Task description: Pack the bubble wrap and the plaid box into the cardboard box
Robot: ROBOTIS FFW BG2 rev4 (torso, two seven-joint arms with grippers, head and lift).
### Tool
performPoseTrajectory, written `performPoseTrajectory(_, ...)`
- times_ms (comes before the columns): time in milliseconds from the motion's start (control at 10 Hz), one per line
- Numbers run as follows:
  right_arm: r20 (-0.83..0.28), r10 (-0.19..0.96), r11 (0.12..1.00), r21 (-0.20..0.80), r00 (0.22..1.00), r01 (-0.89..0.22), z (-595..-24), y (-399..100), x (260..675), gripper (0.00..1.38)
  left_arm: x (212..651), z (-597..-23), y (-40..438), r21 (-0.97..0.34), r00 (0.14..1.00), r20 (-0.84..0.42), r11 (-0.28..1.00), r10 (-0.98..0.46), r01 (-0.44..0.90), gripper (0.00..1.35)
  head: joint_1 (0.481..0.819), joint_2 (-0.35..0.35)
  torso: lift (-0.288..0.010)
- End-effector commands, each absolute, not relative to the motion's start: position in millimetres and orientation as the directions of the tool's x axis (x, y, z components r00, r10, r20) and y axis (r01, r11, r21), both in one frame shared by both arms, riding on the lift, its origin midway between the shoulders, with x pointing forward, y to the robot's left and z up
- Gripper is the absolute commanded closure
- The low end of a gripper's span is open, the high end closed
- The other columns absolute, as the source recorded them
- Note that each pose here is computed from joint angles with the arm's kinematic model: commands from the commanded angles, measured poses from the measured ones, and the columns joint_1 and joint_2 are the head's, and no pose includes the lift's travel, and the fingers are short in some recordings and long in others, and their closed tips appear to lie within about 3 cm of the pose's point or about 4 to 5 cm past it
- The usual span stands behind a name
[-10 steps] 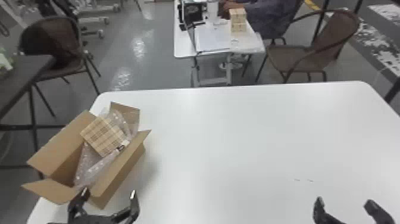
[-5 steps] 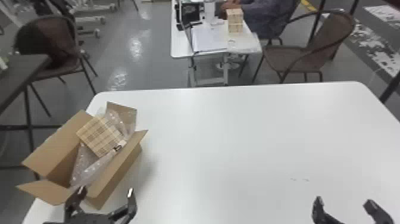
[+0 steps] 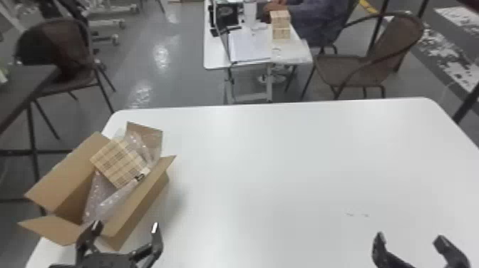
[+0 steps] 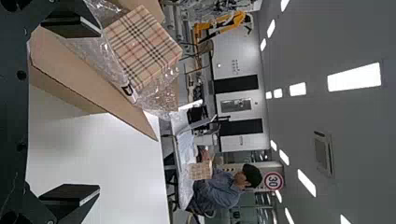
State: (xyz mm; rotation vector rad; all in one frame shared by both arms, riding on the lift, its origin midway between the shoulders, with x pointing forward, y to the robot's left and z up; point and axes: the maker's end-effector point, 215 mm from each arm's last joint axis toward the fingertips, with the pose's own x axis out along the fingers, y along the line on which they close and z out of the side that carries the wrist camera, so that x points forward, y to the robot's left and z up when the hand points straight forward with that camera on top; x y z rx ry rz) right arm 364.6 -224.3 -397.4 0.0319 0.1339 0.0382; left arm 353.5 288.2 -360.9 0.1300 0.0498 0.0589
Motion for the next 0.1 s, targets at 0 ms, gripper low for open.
performPoseTrajectory(0, -0.132, 0.038, 0.999, 0.030, 0.991, -0.034, -395.5, -225.6, 366.1, 0.20, 354.0, -360.5, 288.3, 0.127, 0.997, -0.043, 0.990, 0.065, -0.059, 0.13, 0.695, 0.103, -0.102)
